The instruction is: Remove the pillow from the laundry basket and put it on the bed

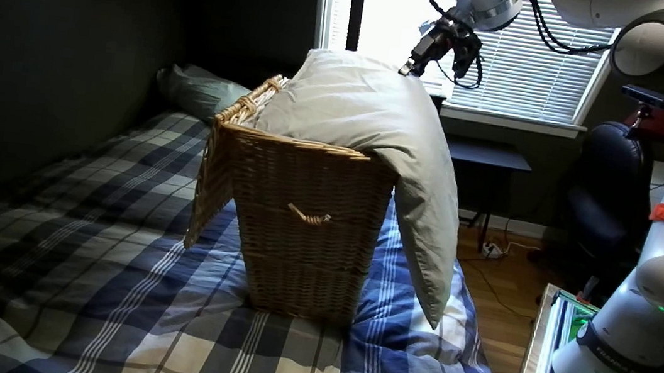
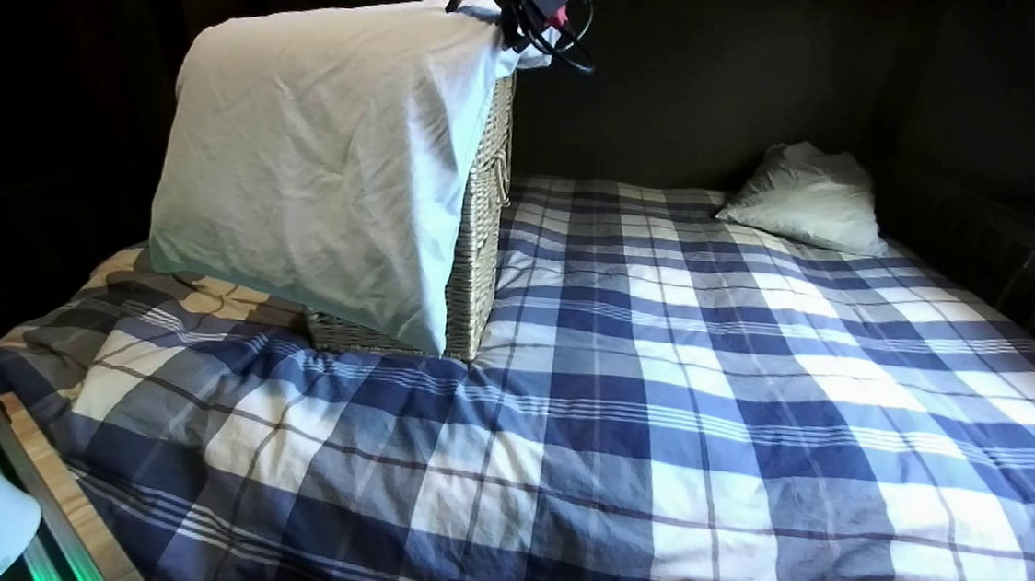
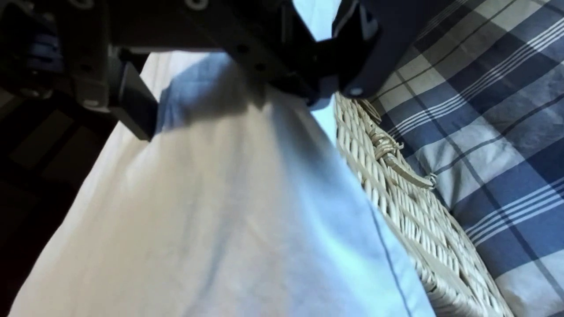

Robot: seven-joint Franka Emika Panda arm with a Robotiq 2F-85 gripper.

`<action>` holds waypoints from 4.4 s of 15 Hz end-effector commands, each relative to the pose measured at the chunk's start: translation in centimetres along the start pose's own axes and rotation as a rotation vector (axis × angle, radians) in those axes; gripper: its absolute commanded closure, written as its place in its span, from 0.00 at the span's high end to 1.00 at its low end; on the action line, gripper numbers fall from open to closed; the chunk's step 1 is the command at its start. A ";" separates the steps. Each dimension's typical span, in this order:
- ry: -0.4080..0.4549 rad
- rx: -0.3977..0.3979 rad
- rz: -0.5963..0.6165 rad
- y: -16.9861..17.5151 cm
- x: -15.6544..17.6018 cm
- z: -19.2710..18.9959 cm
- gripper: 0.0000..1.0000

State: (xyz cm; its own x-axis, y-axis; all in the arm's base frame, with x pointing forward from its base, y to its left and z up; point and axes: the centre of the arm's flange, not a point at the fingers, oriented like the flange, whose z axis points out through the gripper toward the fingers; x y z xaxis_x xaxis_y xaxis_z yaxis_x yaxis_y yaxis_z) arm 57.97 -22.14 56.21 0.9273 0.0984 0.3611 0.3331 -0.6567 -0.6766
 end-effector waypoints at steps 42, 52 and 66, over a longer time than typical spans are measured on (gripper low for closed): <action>0.922 -0.080 0.206 -4.7 -8.4 -34.6 0.02; 1.307 -0.002 0.341 7.3 -0.8 -28.4 0.02; 1.200 -0.003 0.404 11.4 -1.2 -25.7 0.02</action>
State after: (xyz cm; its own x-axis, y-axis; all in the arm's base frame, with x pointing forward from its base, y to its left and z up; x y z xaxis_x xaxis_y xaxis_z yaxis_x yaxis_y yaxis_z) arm 54.07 -48.77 65.18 0.2000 -0.8253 0.5281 0.0214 -0.5352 -0.8445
